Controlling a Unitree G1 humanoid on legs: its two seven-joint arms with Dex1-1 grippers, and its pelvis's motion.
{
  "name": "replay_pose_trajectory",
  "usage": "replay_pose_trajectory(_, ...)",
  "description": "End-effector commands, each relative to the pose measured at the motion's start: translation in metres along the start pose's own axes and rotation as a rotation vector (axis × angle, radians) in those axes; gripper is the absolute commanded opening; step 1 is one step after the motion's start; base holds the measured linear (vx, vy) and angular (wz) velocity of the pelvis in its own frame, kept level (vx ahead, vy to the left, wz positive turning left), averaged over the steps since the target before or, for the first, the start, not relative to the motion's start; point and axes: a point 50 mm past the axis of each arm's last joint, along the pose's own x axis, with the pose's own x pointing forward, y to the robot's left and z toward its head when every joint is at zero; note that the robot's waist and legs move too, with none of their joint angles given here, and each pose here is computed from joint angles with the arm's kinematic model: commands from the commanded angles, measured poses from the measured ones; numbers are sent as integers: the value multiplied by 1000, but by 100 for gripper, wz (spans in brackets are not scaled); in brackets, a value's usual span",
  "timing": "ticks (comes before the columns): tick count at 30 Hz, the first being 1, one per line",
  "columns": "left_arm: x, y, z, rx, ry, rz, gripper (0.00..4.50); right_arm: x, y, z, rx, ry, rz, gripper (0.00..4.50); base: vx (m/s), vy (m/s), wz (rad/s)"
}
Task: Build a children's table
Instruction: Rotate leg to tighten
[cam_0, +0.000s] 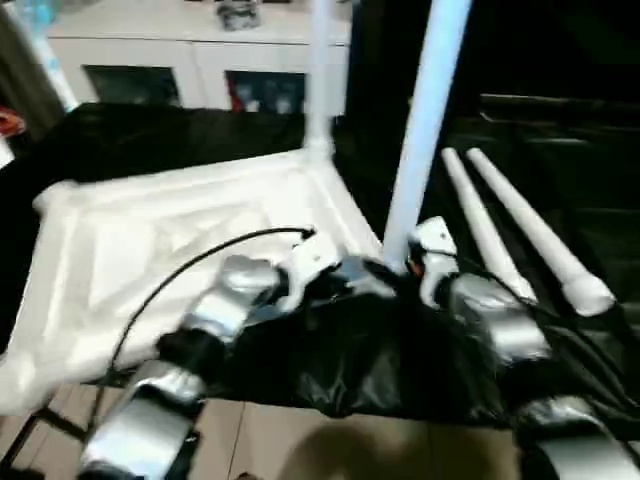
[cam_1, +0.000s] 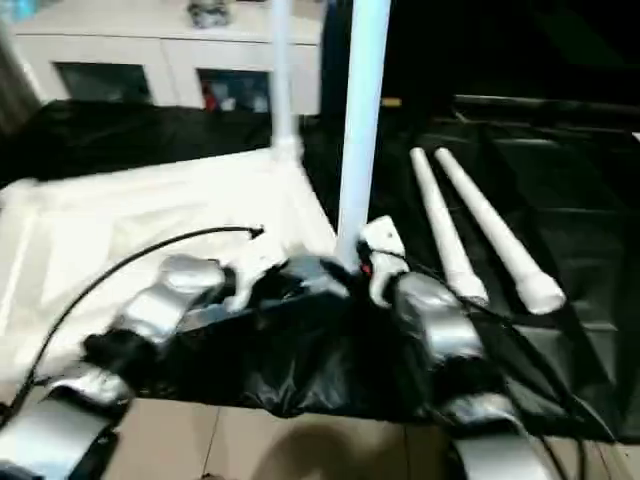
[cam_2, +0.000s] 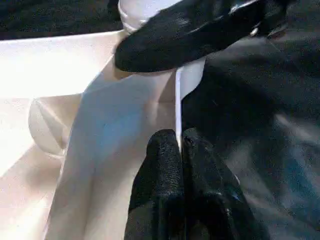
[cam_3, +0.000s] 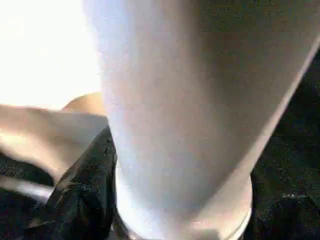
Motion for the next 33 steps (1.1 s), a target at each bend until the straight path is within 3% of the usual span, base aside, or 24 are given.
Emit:
replay_pose_trajectory(1,10,-1,26,17,-86,53,0,11,25,-22,47,84,6,276,0,0,0)
replay_pose_trajectory(5,15,-8,29,26,-115,26,0,16,33,-16,38,32,25,276,0,0,0)
replay_pose_trajectory(8,15,-10,28,37,-123,3,0,16,33,-14,63,14,56,346,0,0,0)
replay_pose_trajectory(11,13,-12,26,47,-126,-24,0,15,31,-11,74,-2,90,355,0,0,0)
replay_pose_trajectory(13,6,-13,21,62,-124,-81,0,8,26,-10,22,-15,159,379,0,0,0)
replay_pose_trajectory(21,-8,-13,10,109,-102,-193,0,-15,19,-14,-92,15,386,379,0,0,0)
replay_pose_trajectory(26,-16,-11,7,114,-95,-231,0,-28,18,-13,-101,30,524,379,0,0,0)
replay_pose_trajectory(30,-27,-12,2,118,-82,-316,0,-42,19,-12,-124,61,675,343,0,0,0)
replay_pose_trajectory(33,-30,-11,-1,119,-68,-340,0,-43,19,-12,-134,70,691,323,0,0,0)
